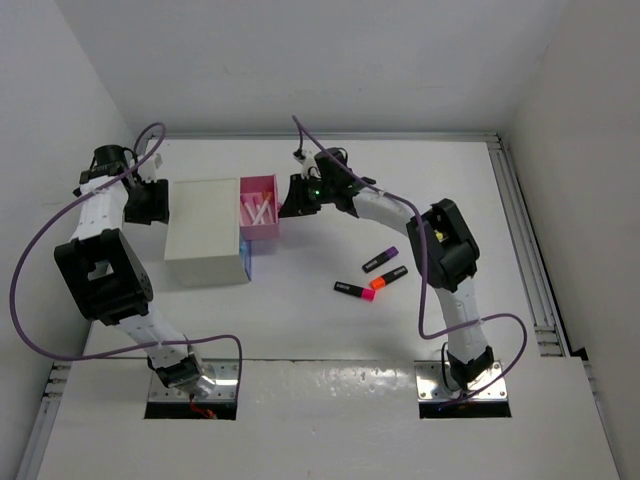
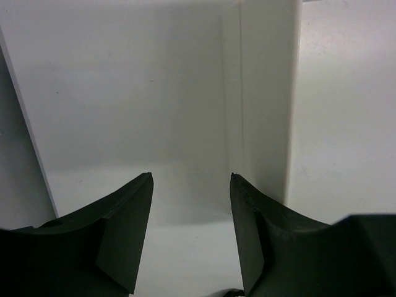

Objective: Sort the stationery into containers
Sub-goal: Close the drawer in the storage box, then open the drawer in the storage box.

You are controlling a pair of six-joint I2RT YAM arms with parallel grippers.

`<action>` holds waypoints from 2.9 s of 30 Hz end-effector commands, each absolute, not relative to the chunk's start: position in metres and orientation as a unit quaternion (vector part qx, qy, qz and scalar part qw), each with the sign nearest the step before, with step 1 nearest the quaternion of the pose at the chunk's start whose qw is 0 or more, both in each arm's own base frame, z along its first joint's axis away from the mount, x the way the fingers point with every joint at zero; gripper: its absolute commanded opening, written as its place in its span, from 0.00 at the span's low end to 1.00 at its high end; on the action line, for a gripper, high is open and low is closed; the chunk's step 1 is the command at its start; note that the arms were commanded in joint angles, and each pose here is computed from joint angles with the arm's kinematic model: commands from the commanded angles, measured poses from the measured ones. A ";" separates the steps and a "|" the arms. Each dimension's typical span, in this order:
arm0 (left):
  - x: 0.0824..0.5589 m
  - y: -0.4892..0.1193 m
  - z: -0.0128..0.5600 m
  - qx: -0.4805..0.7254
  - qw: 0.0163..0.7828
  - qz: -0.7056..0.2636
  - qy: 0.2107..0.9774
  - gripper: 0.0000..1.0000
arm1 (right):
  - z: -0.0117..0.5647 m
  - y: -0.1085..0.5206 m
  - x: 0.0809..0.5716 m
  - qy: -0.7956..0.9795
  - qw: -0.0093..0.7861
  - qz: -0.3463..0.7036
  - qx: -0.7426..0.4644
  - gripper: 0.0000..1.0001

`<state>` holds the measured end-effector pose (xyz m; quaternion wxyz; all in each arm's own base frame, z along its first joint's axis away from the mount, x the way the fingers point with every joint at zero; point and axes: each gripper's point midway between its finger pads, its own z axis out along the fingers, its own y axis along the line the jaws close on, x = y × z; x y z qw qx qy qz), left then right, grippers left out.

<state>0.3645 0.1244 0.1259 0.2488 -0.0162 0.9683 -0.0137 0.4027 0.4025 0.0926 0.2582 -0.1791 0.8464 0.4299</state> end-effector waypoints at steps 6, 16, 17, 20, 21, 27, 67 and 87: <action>0.367 0.114 0.122 -0.014 0.257 -0.041 0.965 0.60 | 0.123 0.454 0.399 0.803 0.286 0.480 -0.208 0.21; 0.371 0.110 0.119 -0.008 0.254 -0.048 0.966 0.59 | 0.125 0.488 0.393 0.784 0.288 0.504 -0.219 0.21; 0.371 0.111 0.118 -0.008 0.254 -0.048 0.966 0.59 | 0.128 0.492 0.395 0.781 0.290 0.509 -0.217 0.21; 0.372 0.108 0.117 -0.005 0.253 -0.052 0.966 0.59 | 0.126 0.498 0.393 0.780 0.286 0.514 -0.214 0.22; 0.373 0.107 0.116 -0.003 0.253 -0.052 0.966 0.59 | 0.125 0.499 0.391 0.778 0.284 0.517 -0.217 0.22; 0.381 0.101 0.120 0.005 0.253 -0.046 0.966 0.58 | 0.128 0.506 0.387 0.774 0.283 0.523 -0.219 0.23; 0.401 0.050 0.336 0.198 0.538 -0.039 0.819 0.60 | 0.175 0.433 0.308 0.767 0.183 0.594 -0.159 0.23; 0.315 -0.023 0.246 0.277 0.426 -0.102 0.855 0.59 | 0.130 0.481 0.286 0.778 0.112 0.605 -0.123 0.30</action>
